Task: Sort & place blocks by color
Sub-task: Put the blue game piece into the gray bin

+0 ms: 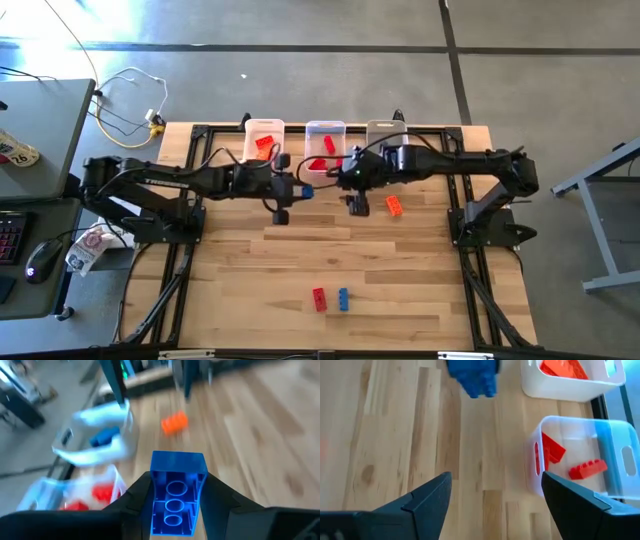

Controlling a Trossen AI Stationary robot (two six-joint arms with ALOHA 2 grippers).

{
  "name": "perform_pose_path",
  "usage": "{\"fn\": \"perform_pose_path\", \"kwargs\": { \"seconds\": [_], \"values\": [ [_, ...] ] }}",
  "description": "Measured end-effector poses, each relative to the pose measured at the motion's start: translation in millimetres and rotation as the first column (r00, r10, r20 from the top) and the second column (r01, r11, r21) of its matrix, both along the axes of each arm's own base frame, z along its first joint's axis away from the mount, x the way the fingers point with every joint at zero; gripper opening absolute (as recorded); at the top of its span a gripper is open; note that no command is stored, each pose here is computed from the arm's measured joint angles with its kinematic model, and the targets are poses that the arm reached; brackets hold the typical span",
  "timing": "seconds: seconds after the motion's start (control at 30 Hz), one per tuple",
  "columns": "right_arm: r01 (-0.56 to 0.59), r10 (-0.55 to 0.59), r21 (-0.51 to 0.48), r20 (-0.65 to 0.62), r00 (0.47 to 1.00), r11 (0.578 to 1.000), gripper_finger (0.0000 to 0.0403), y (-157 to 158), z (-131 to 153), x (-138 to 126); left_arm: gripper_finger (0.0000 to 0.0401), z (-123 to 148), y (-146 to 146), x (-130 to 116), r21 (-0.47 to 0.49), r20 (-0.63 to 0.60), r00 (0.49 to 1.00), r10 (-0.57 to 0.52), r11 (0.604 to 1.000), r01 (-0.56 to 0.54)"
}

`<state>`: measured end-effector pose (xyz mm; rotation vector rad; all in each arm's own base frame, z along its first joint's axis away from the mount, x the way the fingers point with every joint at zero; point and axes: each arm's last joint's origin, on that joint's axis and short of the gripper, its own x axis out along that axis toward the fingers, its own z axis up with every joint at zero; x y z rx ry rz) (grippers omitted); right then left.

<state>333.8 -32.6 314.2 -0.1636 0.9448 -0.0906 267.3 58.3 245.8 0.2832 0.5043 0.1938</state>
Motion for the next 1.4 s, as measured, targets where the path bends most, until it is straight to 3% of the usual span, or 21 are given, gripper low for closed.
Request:
{"fn": "perform_pose_path", "kwargs": {
  "seconds": [0.13, 0.53, 0.93, 1.07, 1.4],
  "values": [
    [-0.034, 0.035, -0.020, 0.029, 0.999, 0.999, 0.0296, 6.0, 1.9, 3.2, 0.0097, 10.3, -0.5, 3.4, 0.003, 0.108, 0.994, -0.034, 0.999, 0.034],
    [-0.126, 0.143, -0.100, 0.191, 0.971, 0.987, 0.0296, 7.9, 14.0, 16.3, 0.0097, 25.5, -11.4, 10.1, 0.042, 0.266, 0.960, -0.083, 0.996, 0.075],
    [-0.254, 0.286, -0.140, 0.297, 0.911, 0.957, 0.0290, 10.6, 23.0, 23.7, 0.0097, 31.7, -14.0, 11.4, 0.073, 0.322, 0.946, -0.043, 0.997, 0.020],
    [-0.258, 0.294, -0.154, 0.310, 0.904, 0.954, 0.0252, 10.6, 24.4, 24.6, 0.0097, 35.4, -14.0, 11.8, 0.079, 0.357, 0.933, -0.045, 0.997, 0.017],
    [-0.239, 0.275, -0.150, 0.305, 0.912, 0.959, 0.0112, 9.6, 23.9, 24.2, 0.0110, 36.6, -13.0, 12.8, 0.082, 0.378, 0.925, -0.038, 0.997, 0.007]
  ]
}}
